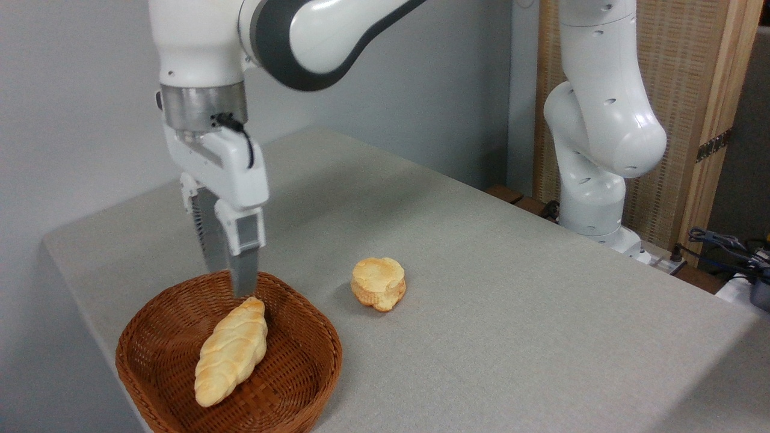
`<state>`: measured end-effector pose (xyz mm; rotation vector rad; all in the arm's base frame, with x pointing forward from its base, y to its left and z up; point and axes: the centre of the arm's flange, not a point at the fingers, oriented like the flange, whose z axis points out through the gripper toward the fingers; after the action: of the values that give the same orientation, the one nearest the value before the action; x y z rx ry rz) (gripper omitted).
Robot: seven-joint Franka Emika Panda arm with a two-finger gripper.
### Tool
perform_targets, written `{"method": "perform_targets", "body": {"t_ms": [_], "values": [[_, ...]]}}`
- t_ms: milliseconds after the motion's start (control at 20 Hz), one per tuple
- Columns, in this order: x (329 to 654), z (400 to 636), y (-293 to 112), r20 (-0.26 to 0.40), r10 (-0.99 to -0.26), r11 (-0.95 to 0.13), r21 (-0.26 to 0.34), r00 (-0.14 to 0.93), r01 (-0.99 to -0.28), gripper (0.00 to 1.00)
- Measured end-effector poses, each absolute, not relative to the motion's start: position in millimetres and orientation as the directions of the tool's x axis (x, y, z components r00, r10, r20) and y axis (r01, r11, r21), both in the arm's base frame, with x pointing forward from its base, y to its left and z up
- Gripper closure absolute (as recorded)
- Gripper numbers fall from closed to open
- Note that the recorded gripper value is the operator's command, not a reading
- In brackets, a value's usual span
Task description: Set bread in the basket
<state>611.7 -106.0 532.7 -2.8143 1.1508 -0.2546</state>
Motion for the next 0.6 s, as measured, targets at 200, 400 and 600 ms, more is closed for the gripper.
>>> {"method": "perform_targets", "body": {"t_ms": [200, 400, 600], "values": [[588, 555, -94, 0.068, -0.670, -0.742, -0.090, 0.739, -0.664, 0.00], [576, 558, -90, 0.020, -0.667, -0.745, -0.054, 0.745, -0.665, 0.00], [578, 555, -76, 0.016, -0.647, -0.762, -0.045, 0.762, -0.646, 0.00]]}}
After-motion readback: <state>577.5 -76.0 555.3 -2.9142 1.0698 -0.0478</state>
